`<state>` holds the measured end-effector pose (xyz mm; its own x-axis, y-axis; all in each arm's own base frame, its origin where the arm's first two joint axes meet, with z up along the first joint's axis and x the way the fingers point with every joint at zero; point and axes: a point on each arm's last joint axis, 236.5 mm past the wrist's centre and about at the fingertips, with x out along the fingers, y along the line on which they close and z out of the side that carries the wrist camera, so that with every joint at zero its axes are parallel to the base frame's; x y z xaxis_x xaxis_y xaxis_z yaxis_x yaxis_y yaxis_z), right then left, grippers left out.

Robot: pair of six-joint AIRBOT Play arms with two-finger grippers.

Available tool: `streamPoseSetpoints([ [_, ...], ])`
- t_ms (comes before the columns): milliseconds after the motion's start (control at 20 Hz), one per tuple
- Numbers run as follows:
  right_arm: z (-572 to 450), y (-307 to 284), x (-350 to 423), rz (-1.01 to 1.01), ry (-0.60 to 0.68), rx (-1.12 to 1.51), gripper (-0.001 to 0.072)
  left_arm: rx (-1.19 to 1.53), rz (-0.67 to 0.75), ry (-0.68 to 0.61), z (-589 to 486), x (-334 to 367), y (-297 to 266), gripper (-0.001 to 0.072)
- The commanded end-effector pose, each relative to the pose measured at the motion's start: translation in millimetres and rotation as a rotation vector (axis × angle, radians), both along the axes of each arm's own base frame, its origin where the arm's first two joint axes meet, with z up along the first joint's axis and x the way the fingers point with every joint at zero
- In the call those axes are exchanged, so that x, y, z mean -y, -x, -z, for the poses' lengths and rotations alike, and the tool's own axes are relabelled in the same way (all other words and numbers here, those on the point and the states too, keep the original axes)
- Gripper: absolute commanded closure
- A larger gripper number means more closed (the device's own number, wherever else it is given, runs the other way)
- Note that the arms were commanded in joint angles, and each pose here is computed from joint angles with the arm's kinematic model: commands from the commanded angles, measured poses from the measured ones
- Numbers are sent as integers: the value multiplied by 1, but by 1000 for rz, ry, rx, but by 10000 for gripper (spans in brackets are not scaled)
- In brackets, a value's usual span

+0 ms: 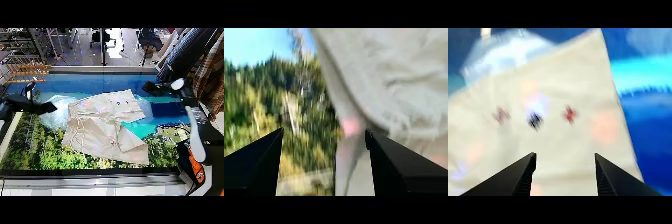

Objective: Fold the clothes and pants, and hang the long-sleeved shirts on hangers.

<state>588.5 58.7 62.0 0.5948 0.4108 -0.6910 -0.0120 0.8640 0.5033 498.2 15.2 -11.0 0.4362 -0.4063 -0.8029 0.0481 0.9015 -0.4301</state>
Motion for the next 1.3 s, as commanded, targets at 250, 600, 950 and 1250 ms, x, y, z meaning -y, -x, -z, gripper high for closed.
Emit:
streamPoseSetpoints([
  [250, 108, 281, 24, -150, 2, -601, 288, -543, 61, 251, 68, 61, 174, 139],
  [600, 153, 392, -18, -320, -217, -697, 224, -552, 66, 232, 80, 80, 191, 125],
  [950, 170, 365, -20, -236, -241, -625, 212, -422, -118, 153, 96, 77, 142, 129],
  [1250, 176, 338, -37, -180, -289, -566, 446, -384, -124, 131, 98, 86, 132, 557],
])
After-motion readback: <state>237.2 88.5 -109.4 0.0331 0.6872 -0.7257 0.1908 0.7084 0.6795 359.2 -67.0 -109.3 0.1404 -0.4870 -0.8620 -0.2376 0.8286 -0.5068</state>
